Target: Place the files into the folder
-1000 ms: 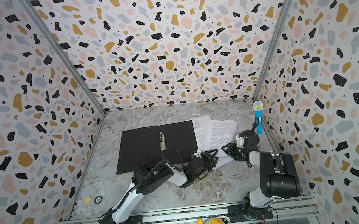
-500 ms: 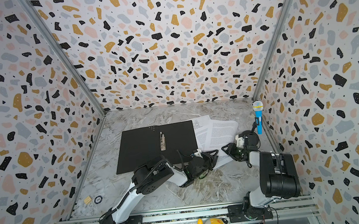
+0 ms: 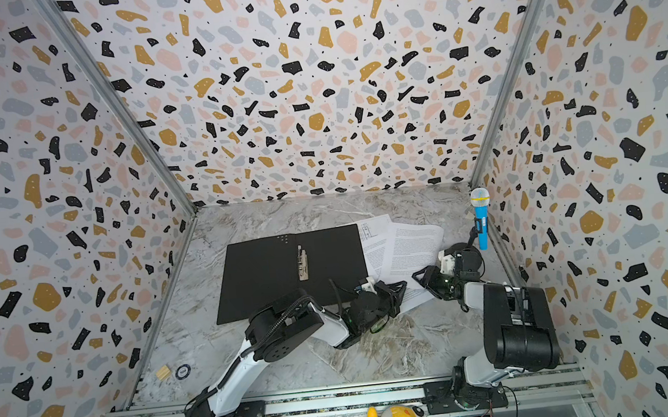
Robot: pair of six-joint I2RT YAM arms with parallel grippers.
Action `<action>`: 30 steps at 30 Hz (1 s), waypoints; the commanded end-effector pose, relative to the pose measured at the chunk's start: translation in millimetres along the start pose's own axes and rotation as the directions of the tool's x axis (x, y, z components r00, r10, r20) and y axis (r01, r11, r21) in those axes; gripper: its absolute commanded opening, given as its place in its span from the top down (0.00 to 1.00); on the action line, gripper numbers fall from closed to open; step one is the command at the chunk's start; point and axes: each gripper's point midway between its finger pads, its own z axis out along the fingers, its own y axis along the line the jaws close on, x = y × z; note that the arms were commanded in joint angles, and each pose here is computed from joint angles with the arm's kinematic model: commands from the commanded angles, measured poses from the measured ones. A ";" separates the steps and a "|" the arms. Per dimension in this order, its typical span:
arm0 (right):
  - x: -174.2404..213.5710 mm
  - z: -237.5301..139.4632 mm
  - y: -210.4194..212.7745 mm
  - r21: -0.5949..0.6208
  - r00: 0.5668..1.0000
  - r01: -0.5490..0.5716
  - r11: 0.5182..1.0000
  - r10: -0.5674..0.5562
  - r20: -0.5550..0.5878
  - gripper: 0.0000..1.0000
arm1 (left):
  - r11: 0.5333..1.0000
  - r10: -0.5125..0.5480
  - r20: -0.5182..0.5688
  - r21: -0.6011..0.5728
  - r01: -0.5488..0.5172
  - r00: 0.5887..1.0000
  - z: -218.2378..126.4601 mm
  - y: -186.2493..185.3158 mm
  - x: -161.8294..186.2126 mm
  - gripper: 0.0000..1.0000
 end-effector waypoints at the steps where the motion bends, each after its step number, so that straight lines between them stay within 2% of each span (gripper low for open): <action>1: -0.2 -6.6 3.8 -0.007 1.000 0.014 1.000 -0.014 0.008 0.49 | 0.999 -0.001 -0.018 0.044 0.002 1.000 4.1 -7.5 6.5 1.00; 9: -6.5 -15.2 7.2 -0.016 0.999 0.013 1.000 -0.013 0.029 0.42 | 0.998 0.012 -0.032 0.061 -0.010 0.999 5.1 -16.1 12.1 1.00; 19: -17.1 -35.4 11.5 -0.060 0.997 -0.011 0.998 0.016 0.079 0.20 | 0.992 0.073 -0.076 0.105 -0.065 0.994 11.6 -47.1 30.9 1.00; 24: -20.3 -42.6 11.5 -0.078 0.995 -0.022 0.997 0.030 0.094 0.17 | 0.988 0.106 -0.080 0.122 -0.096 0.991 10.8 -63.3 35.2 1.00; 30: -18.8 -45.1 7.8 -0.103 0.994 -0.048 0.994 0.057 0.092 0.16 | 0.984 0.126 -0.054 0.132 -0.118 0.990 3.6 -77.3 23.9 1.00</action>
